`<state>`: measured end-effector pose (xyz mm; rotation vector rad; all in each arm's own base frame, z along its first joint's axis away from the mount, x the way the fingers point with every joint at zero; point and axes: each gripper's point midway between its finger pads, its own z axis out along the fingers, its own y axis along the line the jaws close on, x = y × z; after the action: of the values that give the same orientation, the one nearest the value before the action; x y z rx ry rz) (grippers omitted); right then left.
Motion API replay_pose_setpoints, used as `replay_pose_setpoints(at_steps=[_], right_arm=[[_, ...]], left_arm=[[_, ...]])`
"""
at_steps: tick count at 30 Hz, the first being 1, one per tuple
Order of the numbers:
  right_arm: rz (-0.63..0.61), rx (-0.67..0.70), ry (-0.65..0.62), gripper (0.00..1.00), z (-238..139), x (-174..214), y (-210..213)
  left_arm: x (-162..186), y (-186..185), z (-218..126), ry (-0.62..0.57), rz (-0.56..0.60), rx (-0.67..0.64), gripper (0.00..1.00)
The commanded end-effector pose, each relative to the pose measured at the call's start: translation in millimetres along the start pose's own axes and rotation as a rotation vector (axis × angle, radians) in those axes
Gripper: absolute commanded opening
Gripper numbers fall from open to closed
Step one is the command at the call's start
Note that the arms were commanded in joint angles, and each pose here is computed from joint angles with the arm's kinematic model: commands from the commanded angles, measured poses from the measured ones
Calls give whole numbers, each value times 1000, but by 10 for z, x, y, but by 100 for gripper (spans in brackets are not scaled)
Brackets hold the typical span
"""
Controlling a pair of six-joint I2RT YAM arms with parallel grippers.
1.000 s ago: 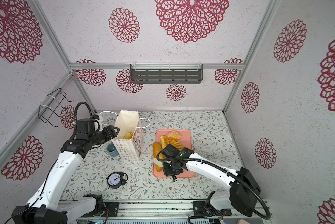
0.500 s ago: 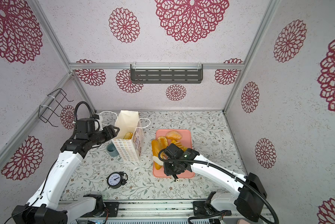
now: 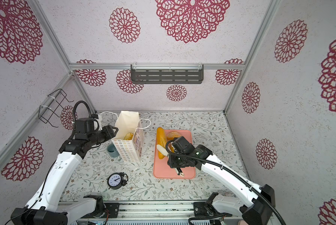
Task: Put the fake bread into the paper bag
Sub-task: 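Lift the baguette with the tongs and carry it over the bag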
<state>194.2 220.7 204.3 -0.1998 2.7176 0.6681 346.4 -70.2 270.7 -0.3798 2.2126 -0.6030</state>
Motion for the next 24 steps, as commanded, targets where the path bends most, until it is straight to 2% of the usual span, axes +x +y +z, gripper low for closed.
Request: replay_pose_setpoints(at_steps=[1, 12, 18, 24], right_arm=[[-30, -46, -136, 34, -370, -322, 108], [-102, -154, -289, 33, -830, -930, 563], [-156, -435, -325, 33, -1085, -1129, 1191], [-182, -523, -324, 34, -1115, -1243, 1439]], left_arm=[[-63, -99, -88, -27, 19, 19, 47], [-55, -94, -91, -26, 16, 18, 37], [-45, -92, -72, -21, 13, 21, 28], [-45, -93, -55, -19, 11, 23, 23]])
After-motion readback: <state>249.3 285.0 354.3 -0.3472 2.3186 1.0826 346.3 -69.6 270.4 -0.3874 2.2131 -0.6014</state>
